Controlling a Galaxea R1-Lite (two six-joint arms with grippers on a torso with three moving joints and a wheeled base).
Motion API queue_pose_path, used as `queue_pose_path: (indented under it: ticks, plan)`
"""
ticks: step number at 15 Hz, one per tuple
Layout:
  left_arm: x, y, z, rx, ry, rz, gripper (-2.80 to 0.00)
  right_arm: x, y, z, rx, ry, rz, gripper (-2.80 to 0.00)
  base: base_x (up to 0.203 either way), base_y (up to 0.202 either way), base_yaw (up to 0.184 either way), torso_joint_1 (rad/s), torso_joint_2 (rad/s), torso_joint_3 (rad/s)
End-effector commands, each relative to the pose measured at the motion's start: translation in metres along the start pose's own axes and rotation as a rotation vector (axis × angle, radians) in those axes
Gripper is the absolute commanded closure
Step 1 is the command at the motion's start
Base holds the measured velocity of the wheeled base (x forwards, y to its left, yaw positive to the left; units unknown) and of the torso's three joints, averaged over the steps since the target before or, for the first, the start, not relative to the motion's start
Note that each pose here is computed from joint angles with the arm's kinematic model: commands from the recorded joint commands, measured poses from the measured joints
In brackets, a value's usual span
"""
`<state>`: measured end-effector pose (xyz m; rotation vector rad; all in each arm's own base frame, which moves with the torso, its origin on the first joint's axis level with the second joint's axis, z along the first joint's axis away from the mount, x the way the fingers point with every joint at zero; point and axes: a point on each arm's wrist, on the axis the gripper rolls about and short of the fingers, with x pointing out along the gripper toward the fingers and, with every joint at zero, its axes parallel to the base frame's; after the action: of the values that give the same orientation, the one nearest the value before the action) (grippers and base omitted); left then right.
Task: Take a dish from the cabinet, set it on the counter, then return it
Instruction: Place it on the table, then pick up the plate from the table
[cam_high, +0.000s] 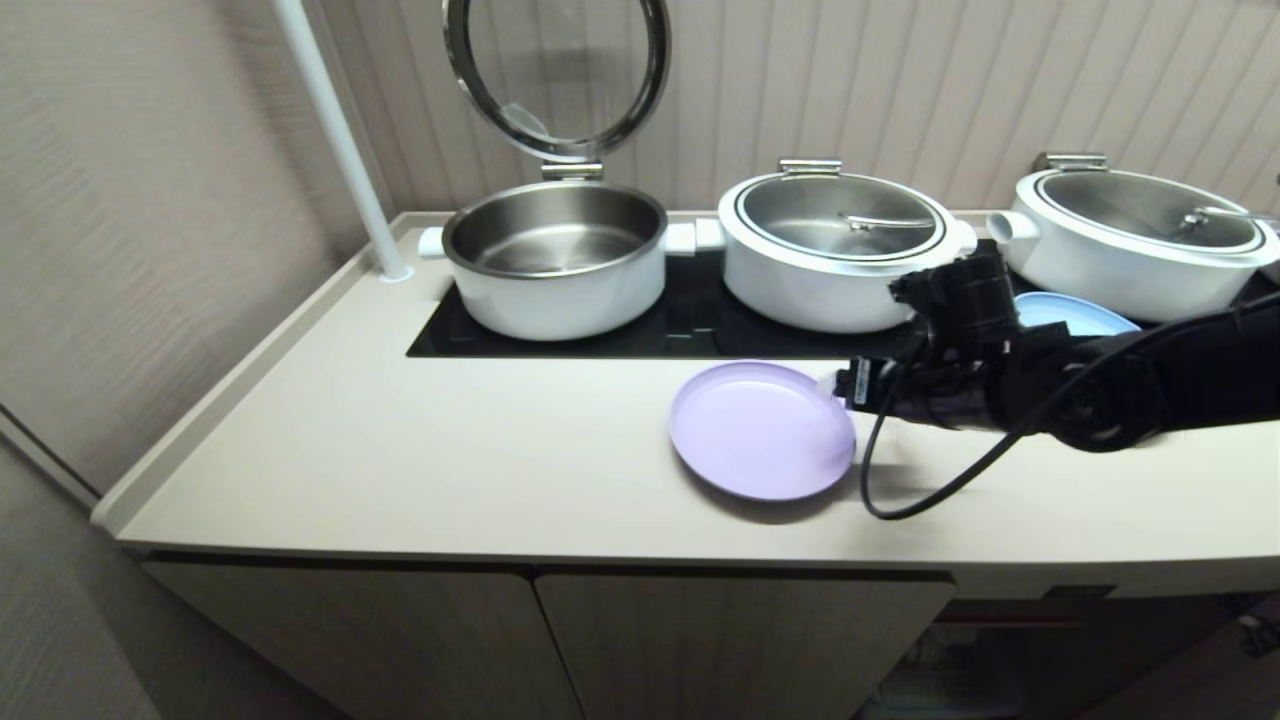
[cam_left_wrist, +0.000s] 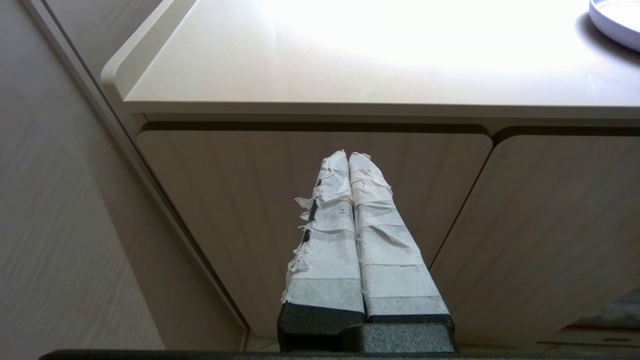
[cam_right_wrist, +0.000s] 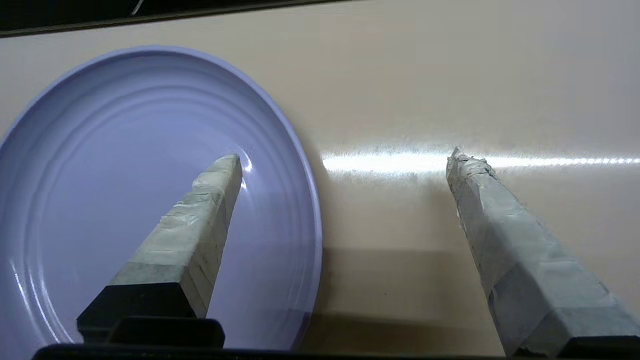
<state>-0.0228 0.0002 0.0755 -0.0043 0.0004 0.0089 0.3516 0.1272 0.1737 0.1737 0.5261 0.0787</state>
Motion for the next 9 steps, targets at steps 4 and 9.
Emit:
queue_pose_path:
  ticks: [4, 9]
  plan:
    - [0.0, 0.0, 0.0, 0.001, 0.0, 0.0, 0.0, -0.009, -0.004, -0.004, -0.119, -0.135, 0.018, -2.8, 0.0, 0.0, 0.0, 0.0, 0.0, 0.0]
    - [0.0, 0.0, 0.0, 0.0, 0.0, 0.0, 0.0, -0.025, -0.006, -0.003, -0.133, -0.182, 0.029, 0.0, 0.0, 0.0, 0.0, 0.0, 0.0, 0.0]
